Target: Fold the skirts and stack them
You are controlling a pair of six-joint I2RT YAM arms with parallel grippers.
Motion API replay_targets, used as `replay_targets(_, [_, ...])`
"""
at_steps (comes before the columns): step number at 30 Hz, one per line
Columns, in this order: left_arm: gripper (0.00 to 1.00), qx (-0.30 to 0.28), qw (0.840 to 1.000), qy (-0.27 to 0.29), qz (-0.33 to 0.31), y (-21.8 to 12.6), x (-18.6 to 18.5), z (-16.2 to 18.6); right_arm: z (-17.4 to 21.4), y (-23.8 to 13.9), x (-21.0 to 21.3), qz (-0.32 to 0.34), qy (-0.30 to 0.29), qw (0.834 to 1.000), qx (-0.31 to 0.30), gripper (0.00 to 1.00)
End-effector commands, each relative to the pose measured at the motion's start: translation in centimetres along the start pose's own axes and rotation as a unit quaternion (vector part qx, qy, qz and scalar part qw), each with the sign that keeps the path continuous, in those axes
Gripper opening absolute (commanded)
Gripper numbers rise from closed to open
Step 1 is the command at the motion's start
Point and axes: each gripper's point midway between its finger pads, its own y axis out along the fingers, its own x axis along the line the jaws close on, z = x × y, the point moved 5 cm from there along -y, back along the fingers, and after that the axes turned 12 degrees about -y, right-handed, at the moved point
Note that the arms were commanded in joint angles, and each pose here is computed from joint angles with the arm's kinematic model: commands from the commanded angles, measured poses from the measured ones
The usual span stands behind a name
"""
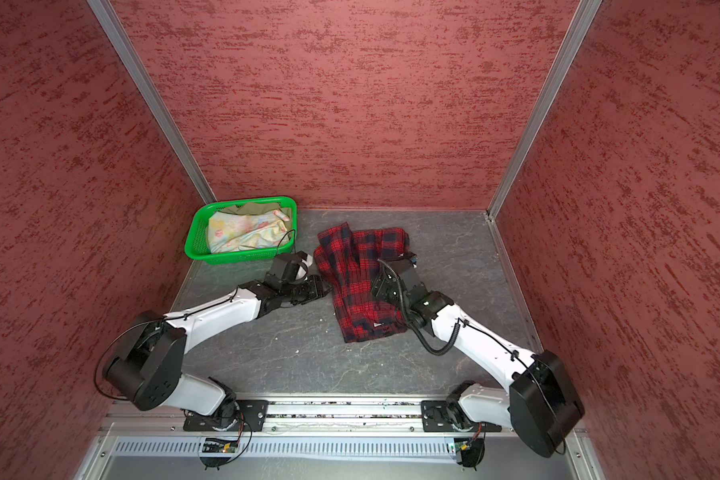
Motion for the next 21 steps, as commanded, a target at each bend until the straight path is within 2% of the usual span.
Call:
replay_targets(1, [0.59, -0.018, 0.998, 0.053, 0.028, -0.9, -2.8, -2.3, -0.2, 0.6, -0.2, 0.008, -0.002, 1.000, -0.011, 0.68])
replay_targets(6, [0.61, -0.010, 0.996, 0.068, 0.053, 1.6, -5.6, -5.5, 2.1, 2.4, -1.1, 0.009, 0.004, 1.000, 0.010, 0.61])
replay_targets(12, [0.62, 0.015, 0.995, 0.052, 0.087, 7.1, -6.7, -8.2, 5.1, 4.2, -1.2, 0.010, 0.000, 0.999, 0.044, 0.57])
replay_targets(16, [0.61, 0.022, 0.997, 0.028, 0.072, 10.2, -4.4, -9.5, 7.0, 5.2, -1.7, 0.019, 0.005, 0.998, 0.066, 0.56])
replay_targets(21, [0.53, 0.008, 0.998, -0.024, 0.049, 11.1, 1.1, -11.3, 8.3, 5.7, -3.0, 0.044, 0.003, 0.995, 0.085, 0.55])
